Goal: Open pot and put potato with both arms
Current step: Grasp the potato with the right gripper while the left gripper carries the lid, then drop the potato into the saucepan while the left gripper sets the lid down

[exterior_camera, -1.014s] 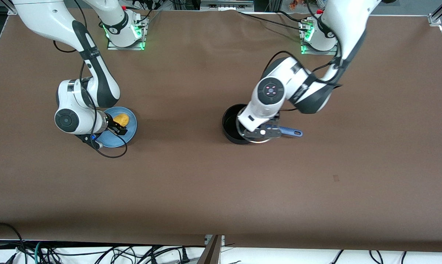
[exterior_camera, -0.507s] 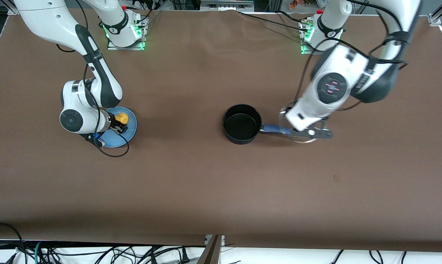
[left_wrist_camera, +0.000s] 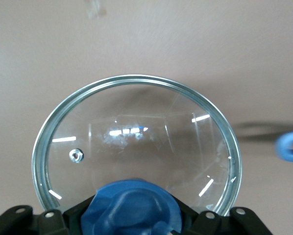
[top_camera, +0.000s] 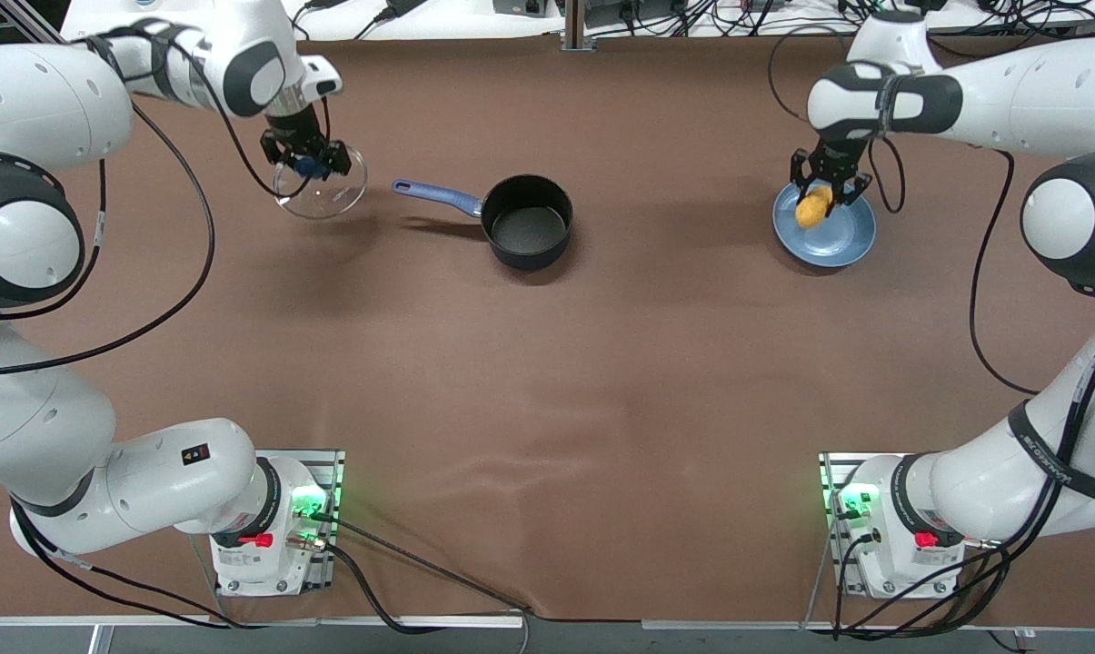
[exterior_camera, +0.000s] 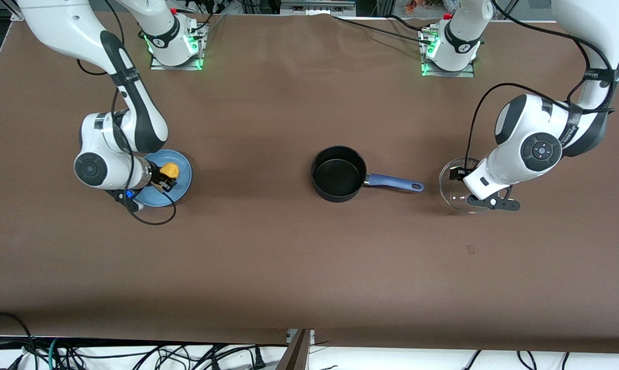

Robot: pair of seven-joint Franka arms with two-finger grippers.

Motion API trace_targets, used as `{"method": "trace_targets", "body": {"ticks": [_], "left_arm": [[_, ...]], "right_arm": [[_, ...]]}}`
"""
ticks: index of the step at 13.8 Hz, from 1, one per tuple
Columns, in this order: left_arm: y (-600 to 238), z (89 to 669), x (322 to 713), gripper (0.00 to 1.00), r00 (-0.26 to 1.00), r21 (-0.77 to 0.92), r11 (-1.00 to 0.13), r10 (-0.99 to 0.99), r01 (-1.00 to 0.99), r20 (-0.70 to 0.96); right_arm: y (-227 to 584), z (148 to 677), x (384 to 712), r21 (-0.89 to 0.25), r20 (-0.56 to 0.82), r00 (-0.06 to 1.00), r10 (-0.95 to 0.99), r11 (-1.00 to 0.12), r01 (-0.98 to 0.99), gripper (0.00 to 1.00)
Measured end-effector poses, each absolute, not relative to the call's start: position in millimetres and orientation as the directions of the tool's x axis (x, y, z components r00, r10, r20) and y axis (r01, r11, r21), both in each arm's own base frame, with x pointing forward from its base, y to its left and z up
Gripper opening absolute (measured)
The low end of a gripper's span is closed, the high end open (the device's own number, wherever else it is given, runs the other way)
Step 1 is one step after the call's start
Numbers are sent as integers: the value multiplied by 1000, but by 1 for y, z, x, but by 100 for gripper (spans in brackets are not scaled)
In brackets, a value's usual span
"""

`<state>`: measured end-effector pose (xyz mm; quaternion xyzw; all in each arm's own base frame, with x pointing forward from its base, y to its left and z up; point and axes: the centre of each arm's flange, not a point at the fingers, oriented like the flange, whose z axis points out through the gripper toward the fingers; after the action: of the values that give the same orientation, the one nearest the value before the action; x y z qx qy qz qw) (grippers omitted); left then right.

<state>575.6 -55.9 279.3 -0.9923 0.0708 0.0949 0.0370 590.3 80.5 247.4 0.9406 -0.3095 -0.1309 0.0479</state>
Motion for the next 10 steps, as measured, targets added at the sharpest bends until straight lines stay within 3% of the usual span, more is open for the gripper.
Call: {"method": "trace_targets", "body": {"ticks": [3, 6, 9, 10], "left_arm": [[-21, 240, 577, 44, 969, -99, -978, -160, -181, -190], [17, 216, 592, 44, 971, -87, -978, -175, -191, -162], [54, 195, 611, 44, 973, -46, -980, -187, -195, -132], [65, 189, 617, 50, 972, -42, -978, -199, -206, -129]], "right_arm": [[140, 337, 616, 98, -202, 831, -518, -855, -509, 55], [232, 403, 616, -16, -155, 899, -410, -909, -417, 55], [334, 423, 596, -84, -146, 926, -349, -928, -363, 55], [366, 419, 588, -108, -138, 937, -319, -936, -335, 55]]}}
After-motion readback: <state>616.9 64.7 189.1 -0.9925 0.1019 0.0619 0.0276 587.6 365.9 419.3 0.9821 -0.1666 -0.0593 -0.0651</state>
